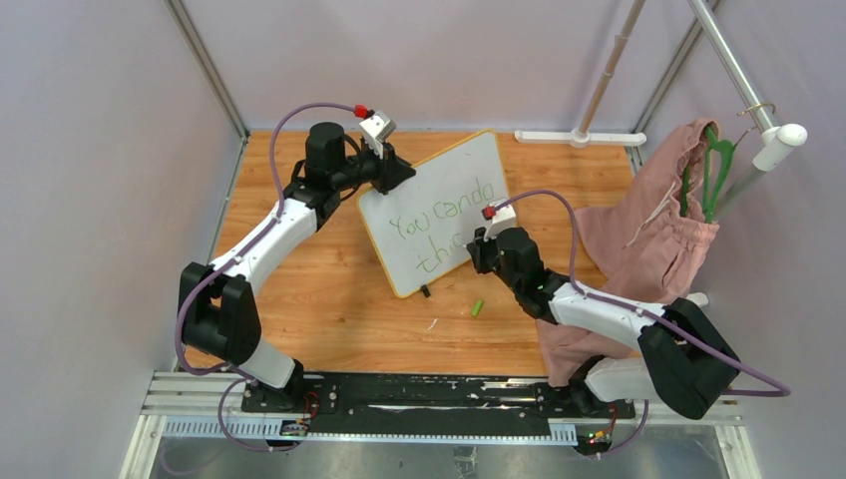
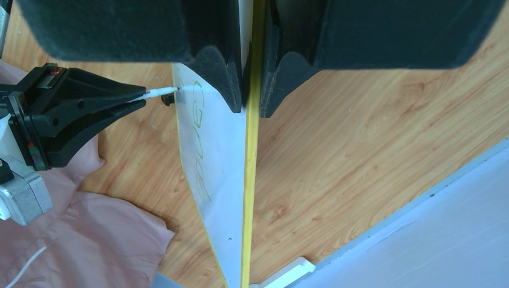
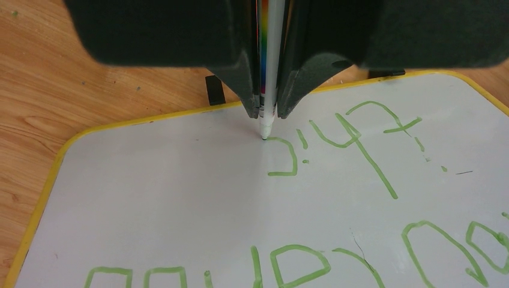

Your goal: Write a sentence on the whiteboard

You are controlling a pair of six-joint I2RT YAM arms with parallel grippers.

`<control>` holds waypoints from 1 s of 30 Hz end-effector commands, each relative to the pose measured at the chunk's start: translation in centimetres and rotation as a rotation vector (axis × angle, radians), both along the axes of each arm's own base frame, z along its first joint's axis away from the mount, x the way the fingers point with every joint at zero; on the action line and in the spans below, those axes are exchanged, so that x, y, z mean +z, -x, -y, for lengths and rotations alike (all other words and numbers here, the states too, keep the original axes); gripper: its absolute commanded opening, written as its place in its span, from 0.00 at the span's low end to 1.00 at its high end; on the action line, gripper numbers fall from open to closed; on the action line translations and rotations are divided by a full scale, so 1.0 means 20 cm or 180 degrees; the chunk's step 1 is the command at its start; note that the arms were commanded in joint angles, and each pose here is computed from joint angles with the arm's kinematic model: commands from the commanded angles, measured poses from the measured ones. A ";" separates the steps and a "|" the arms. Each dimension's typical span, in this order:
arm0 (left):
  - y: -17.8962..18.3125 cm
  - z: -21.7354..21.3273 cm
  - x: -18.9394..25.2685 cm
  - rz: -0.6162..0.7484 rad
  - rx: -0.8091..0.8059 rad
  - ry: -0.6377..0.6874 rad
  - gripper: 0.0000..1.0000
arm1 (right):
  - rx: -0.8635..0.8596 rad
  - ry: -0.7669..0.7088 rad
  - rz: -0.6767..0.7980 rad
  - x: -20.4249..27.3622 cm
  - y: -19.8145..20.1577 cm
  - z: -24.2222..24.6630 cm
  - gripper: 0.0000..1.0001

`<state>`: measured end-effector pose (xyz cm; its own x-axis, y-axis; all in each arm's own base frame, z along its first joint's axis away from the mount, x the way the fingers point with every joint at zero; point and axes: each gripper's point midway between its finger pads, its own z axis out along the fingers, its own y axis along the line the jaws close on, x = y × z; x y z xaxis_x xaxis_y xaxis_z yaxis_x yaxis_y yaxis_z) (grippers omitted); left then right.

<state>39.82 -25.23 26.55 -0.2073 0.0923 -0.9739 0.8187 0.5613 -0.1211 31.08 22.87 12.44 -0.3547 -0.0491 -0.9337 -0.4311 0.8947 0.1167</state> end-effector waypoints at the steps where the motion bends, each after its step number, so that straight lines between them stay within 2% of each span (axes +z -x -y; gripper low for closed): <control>1: 0.16 0.09 -0.20 -0.0463 -0.0299 -0.0143 0.00 | -0.0165 -0.0007 0.0078 0.04 -0.05 0.05 0.00; 18: 0.16 0.09 -0.20 -0.0458 -0.0299 -0.0144 0.00 | -0.0132 0.0062 -0.0085 -0.05 -0.01 0.07 0.00; 30: 0.16 0.09 -0.20 -0.0459 -0.0301 -0.0143 0.00 | 0.0033 0.0043 -0.0159 -0.08 0.03 0.00 0.00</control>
